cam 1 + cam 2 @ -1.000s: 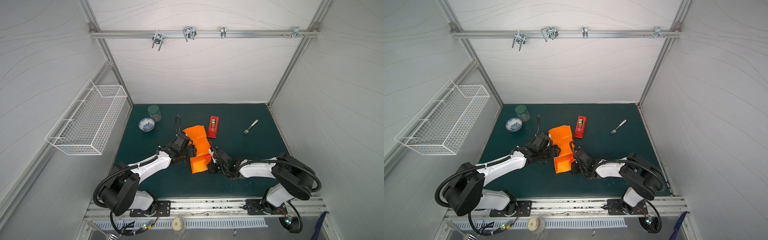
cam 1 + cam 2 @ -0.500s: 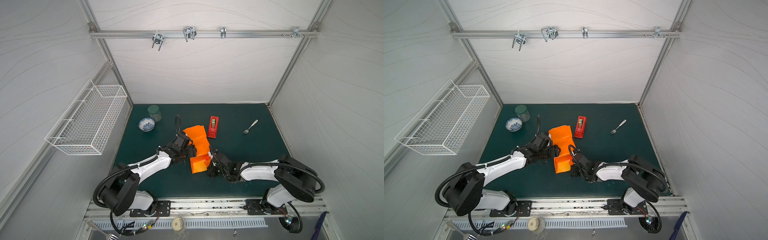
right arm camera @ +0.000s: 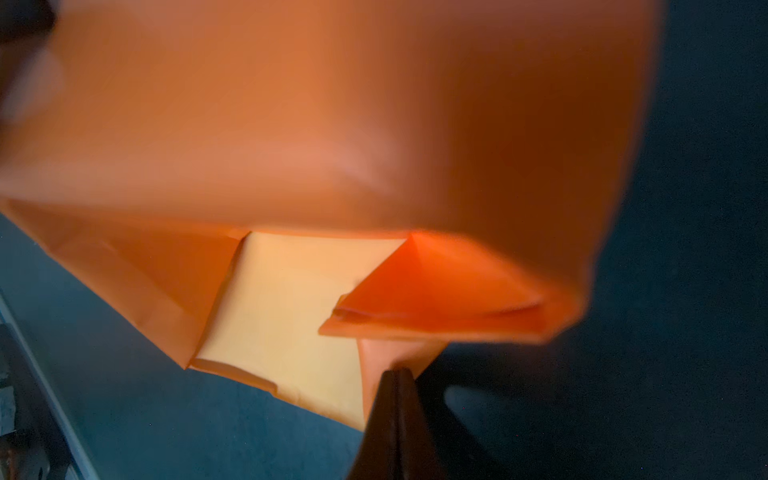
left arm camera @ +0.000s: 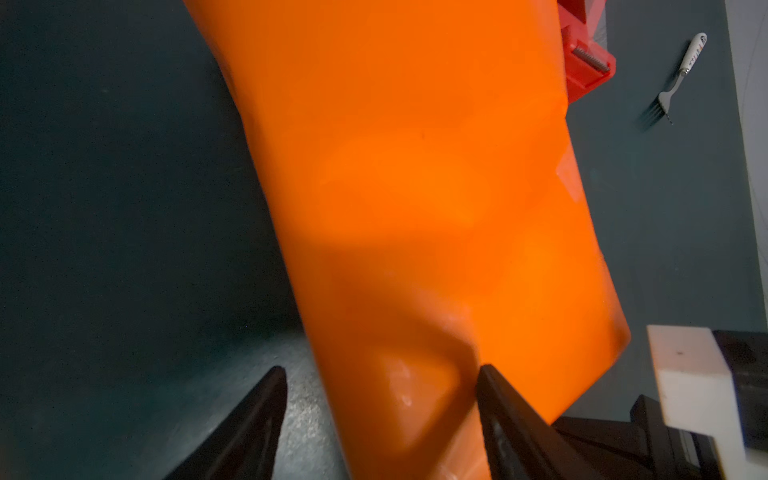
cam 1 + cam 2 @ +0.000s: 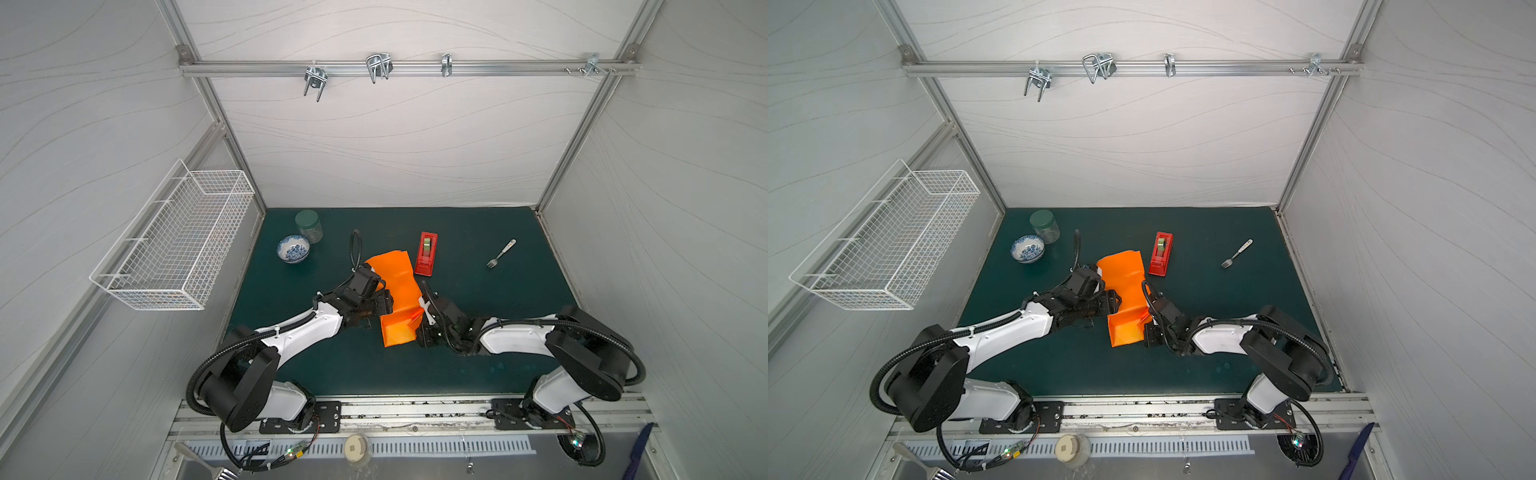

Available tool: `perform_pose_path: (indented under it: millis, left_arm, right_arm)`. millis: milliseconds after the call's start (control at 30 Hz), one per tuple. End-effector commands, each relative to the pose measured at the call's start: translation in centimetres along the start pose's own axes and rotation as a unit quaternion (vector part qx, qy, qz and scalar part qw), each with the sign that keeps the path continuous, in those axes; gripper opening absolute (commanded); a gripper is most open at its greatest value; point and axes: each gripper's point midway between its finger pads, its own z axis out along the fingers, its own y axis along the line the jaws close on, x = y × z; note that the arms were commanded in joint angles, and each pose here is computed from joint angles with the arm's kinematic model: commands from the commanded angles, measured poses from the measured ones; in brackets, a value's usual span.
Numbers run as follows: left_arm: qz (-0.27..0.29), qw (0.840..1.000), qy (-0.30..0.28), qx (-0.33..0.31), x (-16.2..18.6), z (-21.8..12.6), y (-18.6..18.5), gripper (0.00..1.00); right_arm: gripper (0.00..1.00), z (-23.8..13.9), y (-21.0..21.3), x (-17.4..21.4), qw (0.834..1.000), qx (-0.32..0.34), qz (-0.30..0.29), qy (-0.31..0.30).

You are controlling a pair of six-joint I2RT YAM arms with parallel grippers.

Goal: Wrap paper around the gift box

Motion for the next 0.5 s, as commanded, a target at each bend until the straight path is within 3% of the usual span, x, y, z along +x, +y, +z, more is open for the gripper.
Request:
perform_pose_path:
  millis: [0,467]
  left_arm:
    - [0.009,0.999,0.032,-0.033,1.7,0.0,1.7,0.73]
    - [0.009,0.999,0.033,-0.033,1.8,0.1,1.7,0.73]
  right_arm:
    - [0.0,0.4,-2.5,1.8,0.998,0.041,0.006,0.038]
    - [0.0,0.8,-4.1,0.2,0.998,0.053,0.03,0.026]
